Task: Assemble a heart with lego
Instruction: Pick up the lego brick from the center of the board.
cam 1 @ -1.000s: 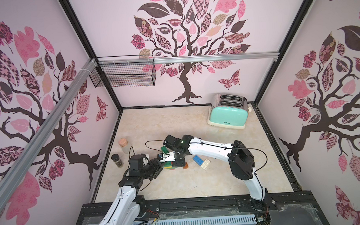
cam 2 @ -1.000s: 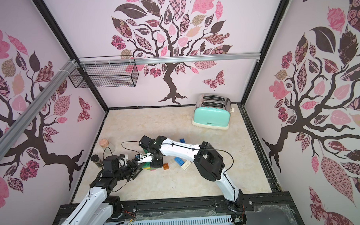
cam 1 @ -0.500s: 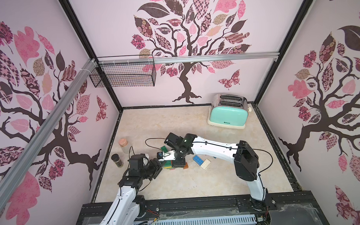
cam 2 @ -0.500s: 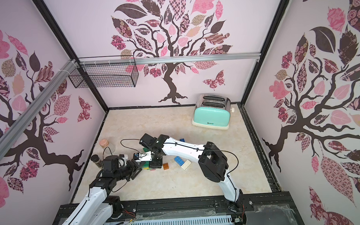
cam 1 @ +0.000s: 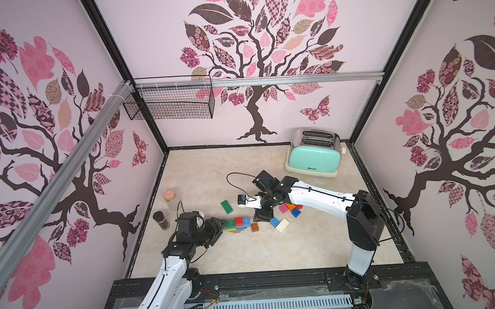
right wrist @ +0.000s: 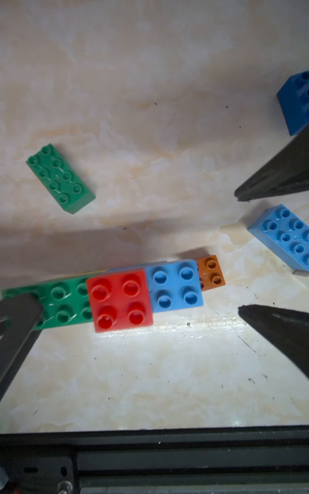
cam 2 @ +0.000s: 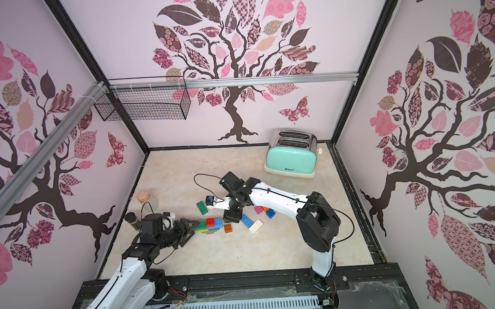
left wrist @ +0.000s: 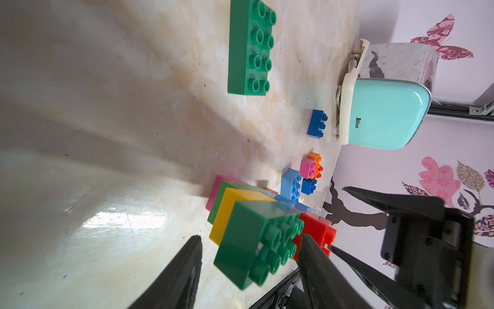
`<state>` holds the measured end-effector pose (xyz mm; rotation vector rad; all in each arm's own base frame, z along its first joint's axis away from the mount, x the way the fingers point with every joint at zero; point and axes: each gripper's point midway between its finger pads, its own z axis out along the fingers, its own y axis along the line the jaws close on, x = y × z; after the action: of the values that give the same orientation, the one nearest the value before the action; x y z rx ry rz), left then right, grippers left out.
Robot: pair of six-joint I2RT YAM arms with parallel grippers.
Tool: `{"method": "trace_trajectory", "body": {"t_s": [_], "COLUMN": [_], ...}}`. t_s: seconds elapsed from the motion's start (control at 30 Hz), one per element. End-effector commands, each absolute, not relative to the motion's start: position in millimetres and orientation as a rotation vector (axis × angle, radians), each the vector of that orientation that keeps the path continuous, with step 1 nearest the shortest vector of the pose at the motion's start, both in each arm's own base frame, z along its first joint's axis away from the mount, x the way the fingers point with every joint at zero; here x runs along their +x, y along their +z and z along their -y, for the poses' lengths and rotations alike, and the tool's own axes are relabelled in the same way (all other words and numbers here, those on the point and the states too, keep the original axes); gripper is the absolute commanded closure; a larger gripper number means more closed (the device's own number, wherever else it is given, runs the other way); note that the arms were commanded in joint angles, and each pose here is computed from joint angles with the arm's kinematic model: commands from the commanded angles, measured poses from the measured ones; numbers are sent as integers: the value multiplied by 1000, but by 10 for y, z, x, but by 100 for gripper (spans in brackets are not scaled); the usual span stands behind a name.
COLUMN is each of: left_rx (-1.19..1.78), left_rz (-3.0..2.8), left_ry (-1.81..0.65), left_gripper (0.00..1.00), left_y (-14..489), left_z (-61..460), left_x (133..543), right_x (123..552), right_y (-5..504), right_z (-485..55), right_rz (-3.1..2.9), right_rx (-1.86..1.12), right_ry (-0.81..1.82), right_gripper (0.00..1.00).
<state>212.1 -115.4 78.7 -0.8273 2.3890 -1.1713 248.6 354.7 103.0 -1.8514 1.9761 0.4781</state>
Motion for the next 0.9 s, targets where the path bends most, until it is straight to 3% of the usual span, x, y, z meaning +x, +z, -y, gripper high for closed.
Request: {"method": "trace_trajectory", "body": {"t_s": [0.0, 0.87], "left_rx": [-788, -790], "left_rz": [-2366, -2373], "left_ry": [-1163, -1150], "left_gripper": [39, 40], "left_y": [895, 882], "left_z": [1144, 1127], "left_x": [2182, 2179], "right_x": [2447, 2343], "right_y": [992, 460], "right_z": [-3561, -3605], "right_rz": [-1875, -1794], "right_rx": [-1869, -1954], "right_ry": [522, 623], "right_gripper": [35, 33]}}
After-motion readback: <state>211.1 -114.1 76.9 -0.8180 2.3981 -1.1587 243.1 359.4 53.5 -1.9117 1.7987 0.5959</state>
